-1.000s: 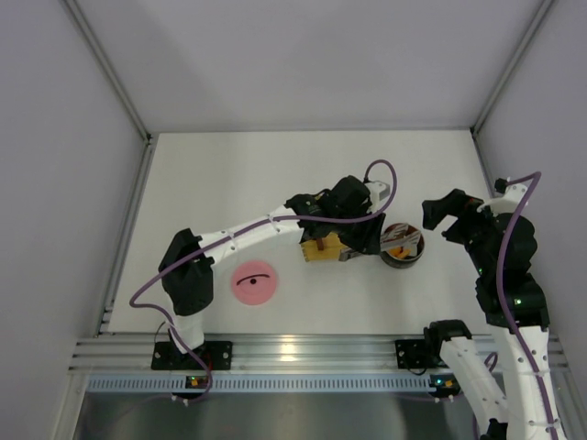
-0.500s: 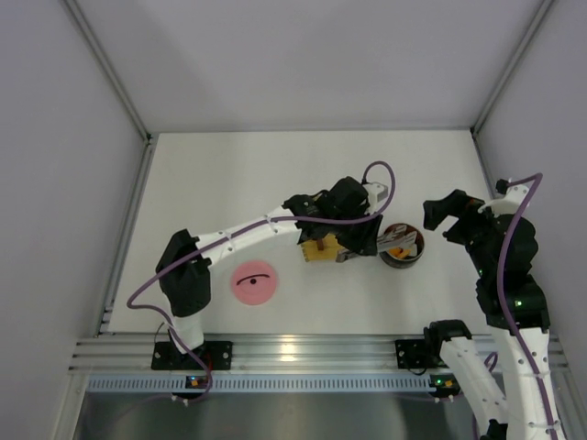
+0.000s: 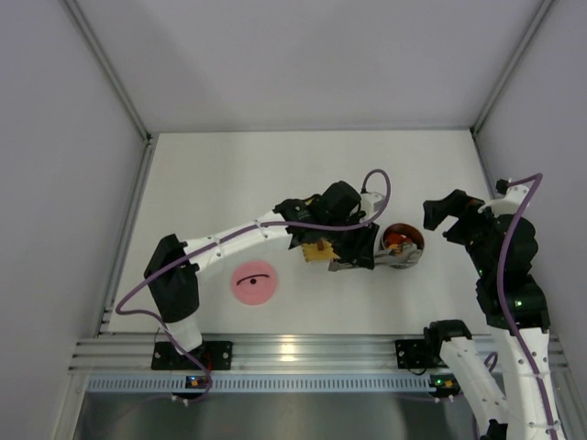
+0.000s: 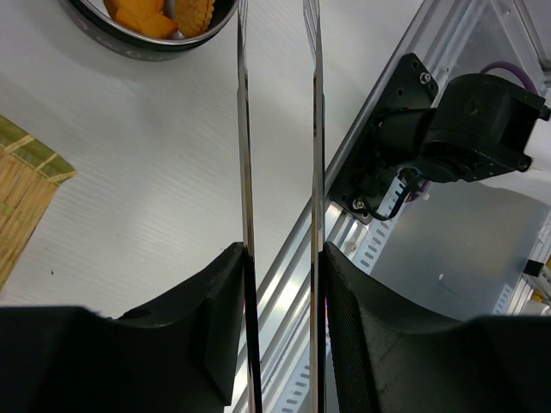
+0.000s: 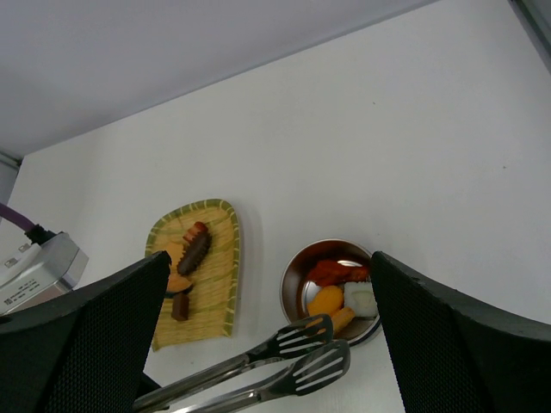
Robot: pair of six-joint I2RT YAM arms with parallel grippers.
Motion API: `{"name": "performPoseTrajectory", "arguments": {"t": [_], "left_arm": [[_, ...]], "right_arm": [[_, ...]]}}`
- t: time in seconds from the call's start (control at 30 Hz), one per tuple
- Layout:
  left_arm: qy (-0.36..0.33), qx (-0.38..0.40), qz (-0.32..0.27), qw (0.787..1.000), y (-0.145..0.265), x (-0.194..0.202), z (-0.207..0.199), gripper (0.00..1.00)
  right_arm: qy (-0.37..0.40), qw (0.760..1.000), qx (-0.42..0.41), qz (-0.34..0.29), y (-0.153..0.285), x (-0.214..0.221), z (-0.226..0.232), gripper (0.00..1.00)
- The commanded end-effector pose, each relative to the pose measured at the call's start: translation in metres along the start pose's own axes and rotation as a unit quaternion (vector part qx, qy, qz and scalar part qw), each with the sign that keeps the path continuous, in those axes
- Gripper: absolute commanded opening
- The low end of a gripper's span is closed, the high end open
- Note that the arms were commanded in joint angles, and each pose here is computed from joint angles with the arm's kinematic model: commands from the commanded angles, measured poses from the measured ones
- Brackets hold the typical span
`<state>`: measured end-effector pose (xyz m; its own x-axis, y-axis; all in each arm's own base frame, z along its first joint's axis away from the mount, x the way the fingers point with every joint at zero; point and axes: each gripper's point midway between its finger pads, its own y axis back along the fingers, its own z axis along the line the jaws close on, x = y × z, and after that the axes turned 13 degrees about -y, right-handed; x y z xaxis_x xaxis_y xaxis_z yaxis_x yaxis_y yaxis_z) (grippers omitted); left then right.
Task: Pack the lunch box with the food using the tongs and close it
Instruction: Place the fake food in the packing box.
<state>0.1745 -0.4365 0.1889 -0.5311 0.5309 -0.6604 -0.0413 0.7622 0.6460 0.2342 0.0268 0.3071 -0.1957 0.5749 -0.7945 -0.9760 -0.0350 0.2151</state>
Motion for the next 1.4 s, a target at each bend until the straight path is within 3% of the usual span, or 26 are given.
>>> {"name": "performPoseTrajectory", "arguments": {"t": [0.0,0.63,1.37], "left_arm": [[-0.024,0.032,-0.028,0.999,0.011,-0.014,-0.018,0.44],[-0.015,0.010,-0.007,1.000,-0.013,-0.010,-0.003,0.44],[-0.014,-0.067,-0.010,0.998,-0.013,-0.019,0.024,0.43]], "right_arm": [[0.001,1.000,0.005,-0.010,0.005,-0.006,-0.001,0.98],[0.005,1.000,0.007,-0.013,0.005,-0.008,-0.001,0.98],[0.008,1.000,0.008,-0.013,0.005,-0.009,-0.002,0.98]]}}
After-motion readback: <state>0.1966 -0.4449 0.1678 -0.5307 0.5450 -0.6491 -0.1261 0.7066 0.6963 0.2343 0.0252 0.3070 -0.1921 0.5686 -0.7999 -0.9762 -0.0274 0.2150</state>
